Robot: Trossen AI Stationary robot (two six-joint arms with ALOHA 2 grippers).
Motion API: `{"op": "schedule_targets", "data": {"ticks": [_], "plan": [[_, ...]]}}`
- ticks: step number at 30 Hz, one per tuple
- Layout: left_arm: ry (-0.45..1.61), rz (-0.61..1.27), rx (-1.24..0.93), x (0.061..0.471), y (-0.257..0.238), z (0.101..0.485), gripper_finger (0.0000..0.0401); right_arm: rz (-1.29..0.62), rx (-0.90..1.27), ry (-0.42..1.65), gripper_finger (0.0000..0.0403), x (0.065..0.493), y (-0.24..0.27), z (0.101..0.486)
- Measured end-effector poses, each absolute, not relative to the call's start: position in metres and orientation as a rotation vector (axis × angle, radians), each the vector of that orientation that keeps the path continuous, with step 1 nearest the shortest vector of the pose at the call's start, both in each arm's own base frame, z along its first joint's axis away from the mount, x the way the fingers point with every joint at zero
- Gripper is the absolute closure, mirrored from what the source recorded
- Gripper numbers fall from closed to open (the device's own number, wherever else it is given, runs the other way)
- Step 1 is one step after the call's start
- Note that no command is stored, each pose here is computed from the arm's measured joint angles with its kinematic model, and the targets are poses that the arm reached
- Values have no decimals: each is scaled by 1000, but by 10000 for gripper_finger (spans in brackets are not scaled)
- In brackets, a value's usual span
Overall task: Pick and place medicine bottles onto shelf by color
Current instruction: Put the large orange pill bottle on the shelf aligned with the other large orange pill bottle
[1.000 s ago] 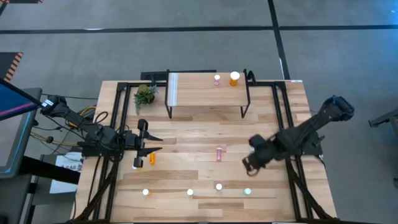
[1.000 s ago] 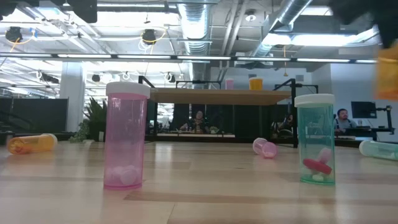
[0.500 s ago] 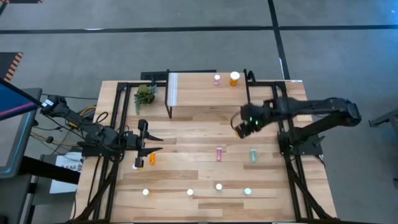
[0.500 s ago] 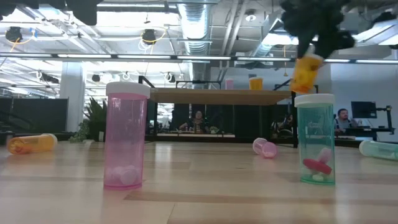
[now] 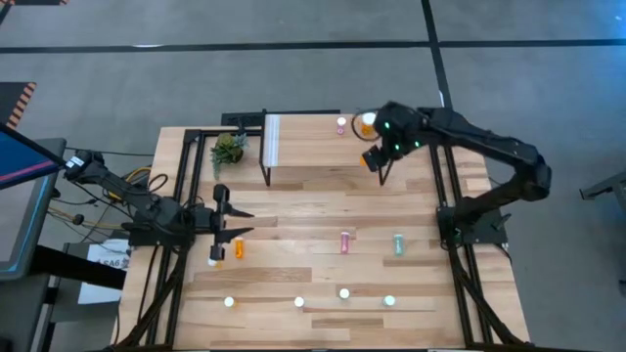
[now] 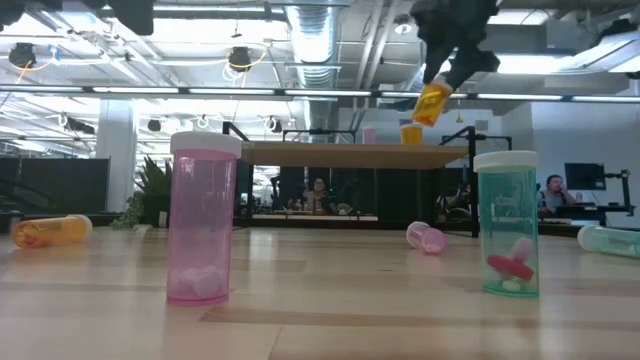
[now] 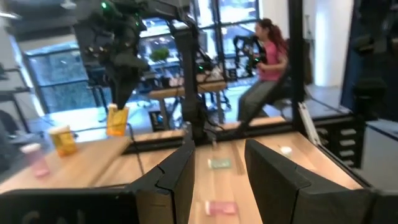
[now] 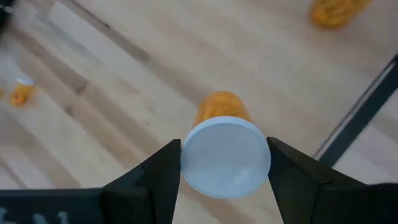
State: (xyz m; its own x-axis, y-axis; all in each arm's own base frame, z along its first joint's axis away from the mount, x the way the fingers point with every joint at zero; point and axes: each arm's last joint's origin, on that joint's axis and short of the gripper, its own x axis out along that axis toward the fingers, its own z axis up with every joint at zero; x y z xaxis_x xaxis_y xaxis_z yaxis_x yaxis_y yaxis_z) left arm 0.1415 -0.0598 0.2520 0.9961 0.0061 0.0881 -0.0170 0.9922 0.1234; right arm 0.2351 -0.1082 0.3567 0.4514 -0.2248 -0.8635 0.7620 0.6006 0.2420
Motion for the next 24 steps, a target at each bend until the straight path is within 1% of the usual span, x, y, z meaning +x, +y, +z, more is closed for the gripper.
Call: {"op": "schedule_targets", "data": {"ticks": [8,12,18,24], "plan": [[-160,147,94,131,-51,264,272,-707,647,1020,178,244,-156,363],[-198,168,90,127,-48,269,272,-686,636,1065,177,250,-173,363],[-212,204,82,126,-42,271,272,-628,645,1103,175,259,-191,358],[-208,225,69,127,-39,270,272,-590,687,1203,175,261,-200,344]]}}
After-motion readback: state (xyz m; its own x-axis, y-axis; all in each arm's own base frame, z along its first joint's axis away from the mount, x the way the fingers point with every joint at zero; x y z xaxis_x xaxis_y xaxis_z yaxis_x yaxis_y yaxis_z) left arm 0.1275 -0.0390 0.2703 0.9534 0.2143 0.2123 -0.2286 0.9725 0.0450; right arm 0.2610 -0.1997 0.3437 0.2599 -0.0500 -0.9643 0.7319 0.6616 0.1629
